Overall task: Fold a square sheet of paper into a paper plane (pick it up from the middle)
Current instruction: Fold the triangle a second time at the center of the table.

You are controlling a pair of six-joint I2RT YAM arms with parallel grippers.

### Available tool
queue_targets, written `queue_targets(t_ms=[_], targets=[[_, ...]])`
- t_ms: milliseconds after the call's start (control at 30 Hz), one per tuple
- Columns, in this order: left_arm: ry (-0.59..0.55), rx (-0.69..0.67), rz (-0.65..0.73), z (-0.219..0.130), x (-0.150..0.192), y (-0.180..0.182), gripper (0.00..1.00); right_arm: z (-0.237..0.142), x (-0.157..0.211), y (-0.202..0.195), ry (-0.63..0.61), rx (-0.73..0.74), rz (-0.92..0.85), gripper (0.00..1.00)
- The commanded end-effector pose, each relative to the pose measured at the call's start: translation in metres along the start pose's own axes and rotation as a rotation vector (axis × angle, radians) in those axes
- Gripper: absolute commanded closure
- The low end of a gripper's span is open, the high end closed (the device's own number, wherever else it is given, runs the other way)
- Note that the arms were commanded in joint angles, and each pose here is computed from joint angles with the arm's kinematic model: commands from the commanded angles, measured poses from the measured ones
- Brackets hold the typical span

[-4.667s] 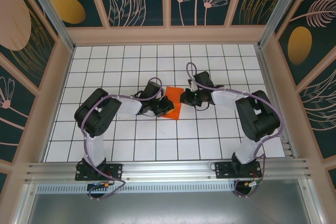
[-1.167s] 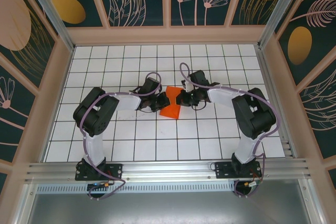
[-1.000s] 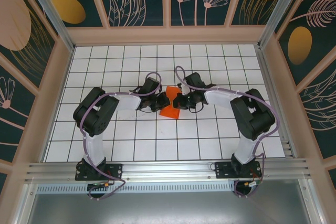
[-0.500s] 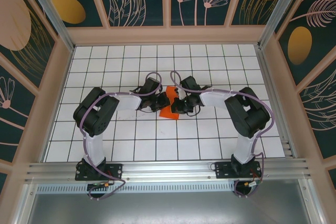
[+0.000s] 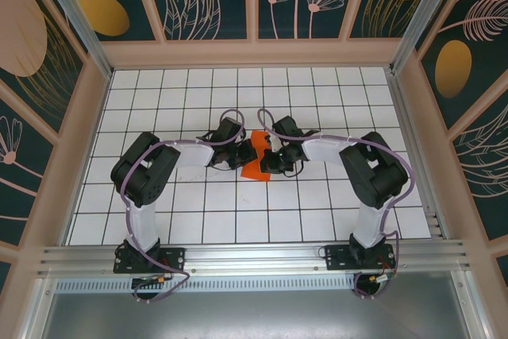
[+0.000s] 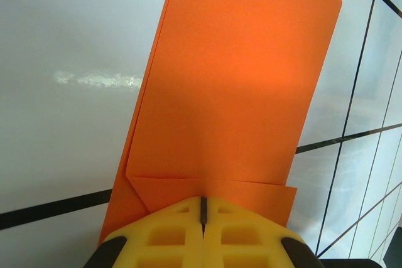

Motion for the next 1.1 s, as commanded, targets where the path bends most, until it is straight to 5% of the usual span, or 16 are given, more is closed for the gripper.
queue_targets(t_ms=[0,667,1067], targets=[[-0.021,-0.250,-0.073,0.011,0.006,0.061,0.94,0.009,0.021,-0.011,0.084,0.039,0.010,0.99],[-0.020,-0.289,-0.087,0.011,0.010,0.075,0.95,-0.002,0.067,-0.008,0.199,-0.020,-0.010,0.99],[-0.014,-0.275,-0.084,0.010,0.010,0.072,0.95,-0.032,0.018,0.009,0.006,-0.033,-0.038,0.99]])
Point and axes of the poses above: each hand's point on the last joint's axis, 136 mm out from that joint toward the fingers, its own z axis out along the fingers, its own y axis along the line the jaws close on, x = y × z, the point moved 5 cm from there along -z, back along the fingers, and after that the axes turned 15 degrees about -z, right-handed, at the moved point
